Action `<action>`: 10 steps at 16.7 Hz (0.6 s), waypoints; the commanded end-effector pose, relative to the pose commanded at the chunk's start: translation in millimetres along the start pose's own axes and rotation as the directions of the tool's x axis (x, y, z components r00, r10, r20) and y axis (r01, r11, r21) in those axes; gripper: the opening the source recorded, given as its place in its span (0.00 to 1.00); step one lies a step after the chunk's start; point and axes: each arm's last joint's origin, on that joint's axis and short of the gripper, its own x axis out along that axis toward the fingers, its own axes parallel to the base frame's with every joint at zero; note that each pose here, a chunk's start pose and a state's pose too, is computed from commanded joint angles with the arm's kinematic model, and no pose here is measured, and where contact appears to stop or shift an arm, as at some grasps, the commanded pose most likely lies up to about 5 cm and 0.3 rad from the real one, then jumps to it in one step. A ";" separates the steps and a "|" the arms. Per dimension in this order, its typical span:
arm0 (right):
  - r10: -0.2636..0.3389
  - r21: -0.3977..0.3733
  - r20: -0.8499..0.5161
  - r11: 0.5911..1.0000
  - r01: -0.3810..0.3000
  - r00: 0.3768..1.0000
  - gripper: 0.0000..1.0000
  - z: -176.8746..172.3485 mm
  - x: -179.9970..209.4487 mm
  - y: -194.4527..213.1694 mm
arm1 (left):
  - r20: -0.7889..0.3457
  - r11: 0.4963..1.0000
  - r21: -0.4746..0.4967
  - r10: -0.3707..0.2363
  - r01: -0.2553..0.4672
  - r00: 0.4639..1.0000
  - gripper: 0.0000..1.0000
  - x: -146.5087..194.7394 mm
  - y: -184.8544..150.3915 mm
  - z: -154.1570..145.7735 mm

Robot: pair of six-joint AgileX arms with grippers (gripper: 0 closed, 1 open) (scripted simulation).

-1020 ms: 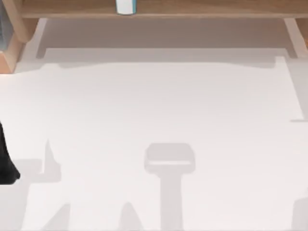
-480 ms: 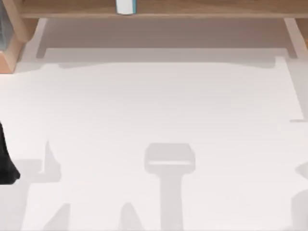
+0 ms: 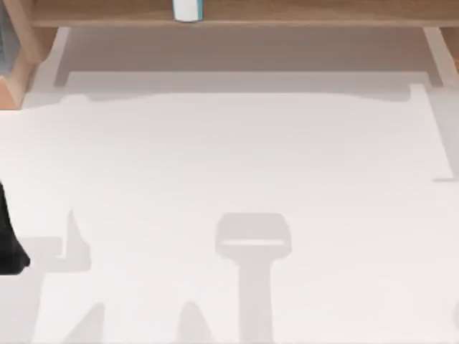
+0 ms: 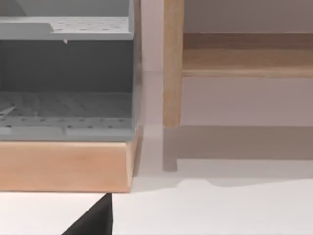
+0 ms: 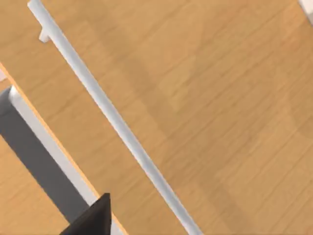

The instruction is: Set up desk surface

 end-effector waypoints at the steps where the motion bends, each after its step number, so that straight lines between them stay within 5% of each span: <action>1: 0.037 0.146 -0.016 0.989 -0.034 0.999 1.00 3.7 2.7 2.2 | 0.000 1.000 0.000 0.000 0.000 1.000 1.00 0.0 0.0 0.0; 3: 0.097 0.425 -0.048 0.903 -0.068 0.994 1.00 11.8 8.9 3.2 | 0.000 1.000 0.000 0.000 0.000 1.000 1.00 0.0 0.0 0.0; 5: 0.141 0.666 -0.081 0.744 -0.052 0.987 1.00 20.1 15.8 -0.2 | 0.000 1.000 0.000 0.000 0.000 1.000 1.00 0.0 0.0 0.0; 8: 0.183 0.906 -0.135 0.420 0.046 0.974 1.00 31.6 26.0 -12.0 | 0.000 1.000 0.000 0.000 0.000 1.000 1.00 0.0 0.0 0.0; 10: 0.199 0.973 -0.173 0.183 0.137 0.965 1.00 37.7 31.9 -22.7 | 0.000 1.000 0.000 0.000 0.000 1.000 1.00 0.0 0.0 0.0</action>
